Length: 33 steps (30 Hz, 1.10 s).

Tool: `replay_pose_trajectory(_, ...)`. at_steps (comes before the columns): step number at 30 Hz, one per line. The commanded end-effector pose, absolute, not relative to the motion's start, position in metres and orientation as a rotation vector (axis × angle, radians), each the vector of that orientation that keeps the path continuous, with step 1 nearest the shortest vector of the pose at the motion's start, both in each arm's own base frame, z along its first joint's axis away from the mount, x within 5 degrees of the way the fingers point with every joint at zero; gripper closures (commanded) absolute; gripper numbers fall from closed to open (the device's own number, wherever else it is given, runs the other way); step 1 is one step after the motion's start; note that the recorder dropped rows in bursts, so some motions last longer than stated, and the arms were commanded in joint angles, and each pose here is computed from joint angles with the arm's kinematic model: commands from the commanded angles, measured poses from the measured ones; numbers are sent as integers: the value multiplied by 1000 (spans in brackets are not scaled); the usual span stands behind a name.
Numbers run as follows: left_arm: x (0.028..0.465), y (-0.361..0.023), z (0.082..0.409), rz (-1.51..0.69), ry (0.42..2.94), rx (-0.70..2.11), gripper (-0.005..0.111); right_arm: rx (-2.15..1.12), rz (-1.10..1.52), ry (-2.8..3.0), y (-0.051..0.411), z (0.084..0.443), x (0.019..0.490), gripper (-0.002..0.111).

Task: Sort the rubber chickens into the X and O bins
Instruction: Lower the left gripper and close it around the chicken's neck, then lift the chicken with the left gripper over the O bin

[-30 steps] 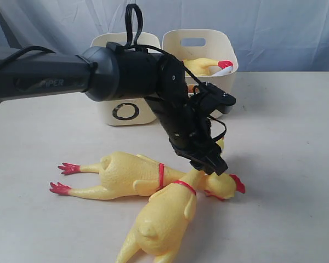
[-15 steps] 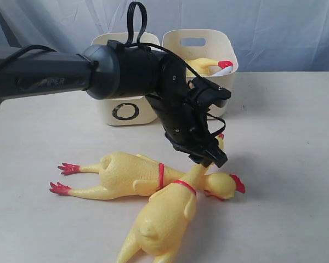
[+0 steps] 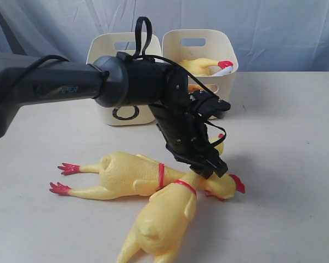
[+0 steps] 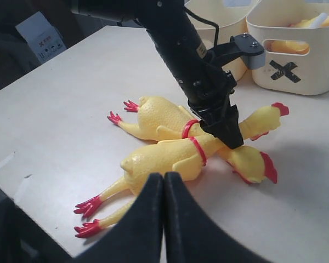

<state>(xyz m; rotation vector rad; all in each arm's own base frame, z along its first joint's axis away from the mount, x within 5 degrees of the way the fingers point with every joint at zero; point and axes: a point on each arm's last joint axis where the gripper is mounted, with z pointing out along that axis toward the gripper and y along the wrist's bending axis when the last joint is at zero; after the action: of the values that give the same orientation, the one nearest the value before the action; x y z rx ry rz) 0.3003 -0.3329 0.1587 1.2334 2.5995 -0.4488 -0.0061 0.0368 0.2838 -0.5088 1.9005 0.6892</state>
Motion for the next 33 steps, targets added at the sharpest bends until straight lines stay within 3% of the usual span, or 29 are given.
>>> replay_pose_trajectory(1, 300, -336, 157, -462, 2591, 1227, 54, -512, 688, 1886, 37, 284, -6, 109)
replay_pose_trajectory(8, 300, -336, 156, -463, 2592, 1224, 69, -512, 688, 1886, 37, 284, -6, 109)
replay_pose_trajectory(16, 299, -335, 155, -462, 2606, 1234, 107, -512, 688, 1886, 37, 284, -6, 109)
replay_pose_trajectory(23, 295, -334, 164, -469, 2651, 1279, 107, -511, 687, 1884, 36, 284, -6, 109)
replay_pose_trajectory(33, 292, -336, 235, -583, 2496, 1204, 107, -511, 687, 1884, 36, 284, -6, 109)
